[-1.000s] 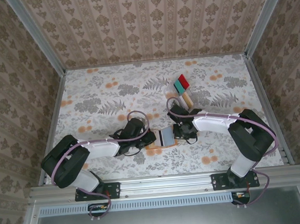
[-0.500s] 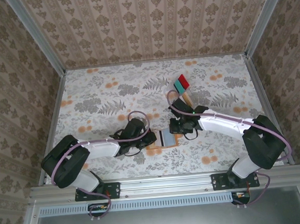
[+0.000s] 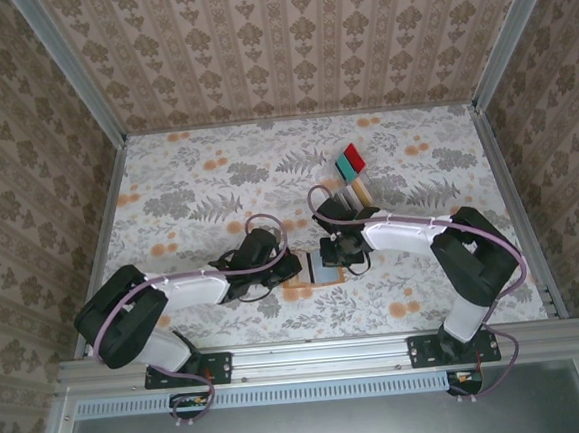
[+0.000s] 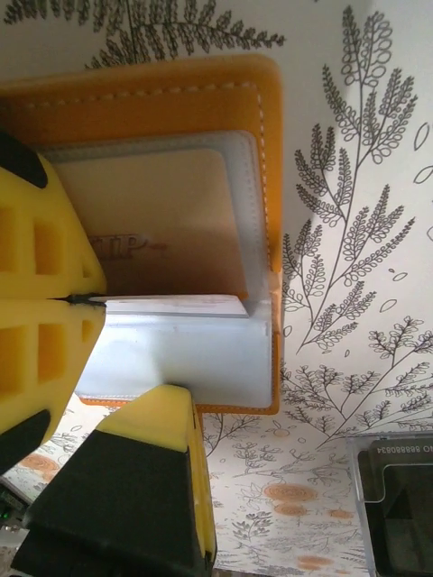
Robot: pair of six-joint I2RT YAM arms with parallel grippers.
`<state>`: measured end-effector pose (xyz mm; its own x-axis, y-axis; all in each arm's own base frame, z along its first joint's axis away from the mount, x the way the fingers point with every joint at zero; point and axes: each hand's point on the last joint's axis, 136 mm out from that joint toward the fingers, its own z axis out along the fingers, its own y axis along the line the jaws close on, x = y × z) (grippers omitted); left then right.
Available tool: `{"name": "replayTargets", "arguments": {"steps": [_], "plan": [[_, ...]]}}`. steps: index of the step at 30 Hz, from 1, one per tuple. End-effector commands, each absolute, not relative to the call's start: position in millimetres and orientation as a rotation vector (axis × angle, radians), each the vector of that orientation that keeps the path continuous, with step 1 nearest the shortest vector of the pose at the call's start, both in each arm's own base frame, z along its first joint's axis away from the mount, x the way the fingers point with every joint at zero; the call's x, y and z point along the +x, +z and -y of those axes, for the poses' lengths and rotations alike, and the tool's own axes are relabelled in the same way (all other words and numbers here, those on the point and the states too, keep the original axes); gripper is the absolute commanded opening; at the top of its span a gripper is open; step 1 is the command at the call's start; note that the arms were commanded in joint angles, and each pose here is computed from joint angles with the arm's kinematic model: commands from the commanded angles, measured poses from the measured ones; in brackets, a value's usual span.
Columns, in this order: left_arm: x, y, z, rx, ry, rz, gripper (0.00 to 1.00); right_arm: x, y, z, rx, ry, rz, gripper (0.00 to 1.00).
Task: Put the credit cards into the card holder
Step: Insert the credit card into the card slot.
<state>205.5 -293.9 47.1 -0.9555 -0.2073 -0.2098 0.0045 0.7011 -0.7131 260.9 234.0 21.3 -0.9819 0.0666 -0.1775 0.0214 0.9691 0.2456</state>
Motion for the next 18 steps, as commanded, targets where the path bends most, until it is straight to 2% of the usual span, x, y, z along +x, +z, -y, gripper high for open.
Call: {"name": "replayTargets", "arguments": {"steps": [1, 18], "plan": [[197.4, 33.2, 278.5, -0.183, -1.029, -2.683, 0.06, 248.9, 2.5, -212.2, 0.128, 0.231, -2.972, 0.12], [199.5, 29.0, 298.5, -0.135, -1.093, -2.714, 0.09, 248.5, 1.0, -217.0, 0.13, 0.267, -2.978, 0.14]]}}
